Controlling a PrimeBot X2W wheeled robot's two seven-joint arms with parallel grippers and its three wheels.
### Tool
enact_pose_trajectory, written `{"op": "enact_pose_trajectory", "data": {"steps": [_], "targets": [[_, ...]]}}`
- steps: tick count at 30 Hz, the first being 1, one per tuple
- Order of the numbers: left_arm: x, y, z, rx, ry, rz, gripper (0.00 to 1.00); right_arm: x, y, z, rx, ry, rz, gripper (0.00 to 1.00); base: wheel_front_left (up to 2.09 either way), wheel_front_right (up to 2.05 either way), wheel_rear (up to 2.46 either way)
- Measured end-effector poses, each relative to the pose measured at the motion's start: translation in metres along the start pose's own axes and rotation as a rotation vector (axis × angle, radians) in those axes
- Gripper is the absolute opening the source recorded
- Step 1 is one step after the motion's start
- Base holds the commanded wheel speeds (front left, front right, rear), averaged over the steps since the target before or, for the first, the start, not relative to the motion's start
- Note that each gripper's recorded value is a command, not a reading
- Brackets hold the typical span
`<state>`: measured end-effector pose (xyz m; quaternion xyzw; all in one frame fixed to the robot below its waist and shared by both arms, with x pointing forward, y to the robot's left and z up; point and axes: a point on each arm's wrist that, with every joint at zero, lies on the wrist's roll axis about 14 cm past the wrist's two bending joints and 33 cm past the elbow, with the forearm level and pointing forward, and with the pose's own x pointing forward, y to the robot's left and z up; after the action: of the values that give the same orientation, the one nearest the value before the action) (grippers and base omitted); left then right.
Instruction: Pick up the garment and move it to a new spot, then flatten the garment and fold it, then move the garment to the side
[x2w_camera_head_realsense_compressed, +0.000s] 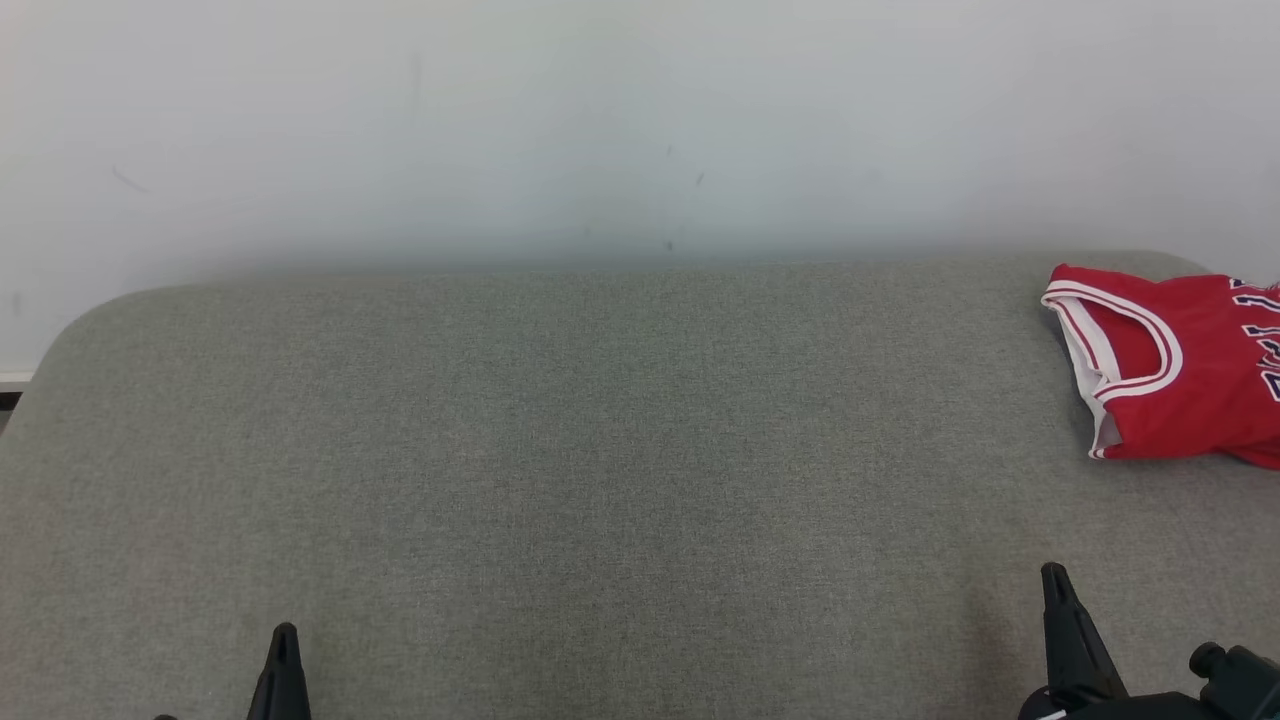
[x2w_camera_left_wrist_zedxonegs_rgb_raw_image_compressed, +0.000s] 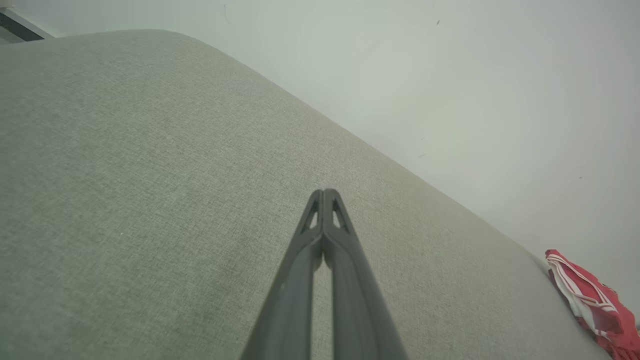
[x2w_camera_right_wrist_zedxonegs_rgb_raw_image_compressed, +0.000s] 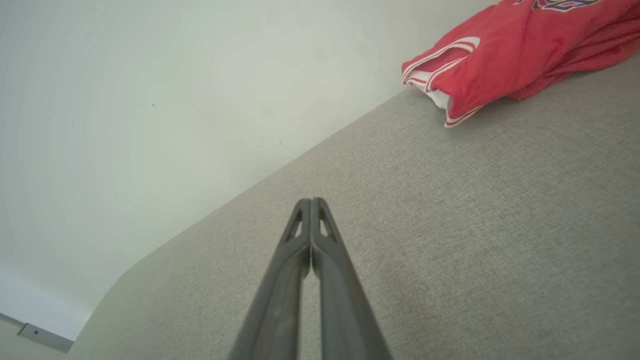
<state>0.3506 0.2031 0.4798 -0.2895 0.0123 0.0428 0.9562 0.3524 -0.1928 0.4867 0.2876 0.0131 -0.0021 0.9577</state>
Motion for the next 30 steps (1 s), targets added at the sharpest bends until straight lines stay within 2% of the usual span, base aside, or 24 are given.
{"op": "enact_pose_trajectory", "data": {"steps": [22, 30], "targets": [[0.012, -0.003, 0.004, -0.3, 0.015, 0.007, 0.0, 0.012, -0.001, 0.007, 0.296, -0.006, -0.022, 0.0, 0.0, 0.0, 0.0], [0.013, -0.002, 0.003, -0.379, 0.025, 0.012, 0.0, 0.013, -0.004, 0.006, 0.377, -0.001, -0.032, 0.0, 0.0, 0.0, 0.0]]}}
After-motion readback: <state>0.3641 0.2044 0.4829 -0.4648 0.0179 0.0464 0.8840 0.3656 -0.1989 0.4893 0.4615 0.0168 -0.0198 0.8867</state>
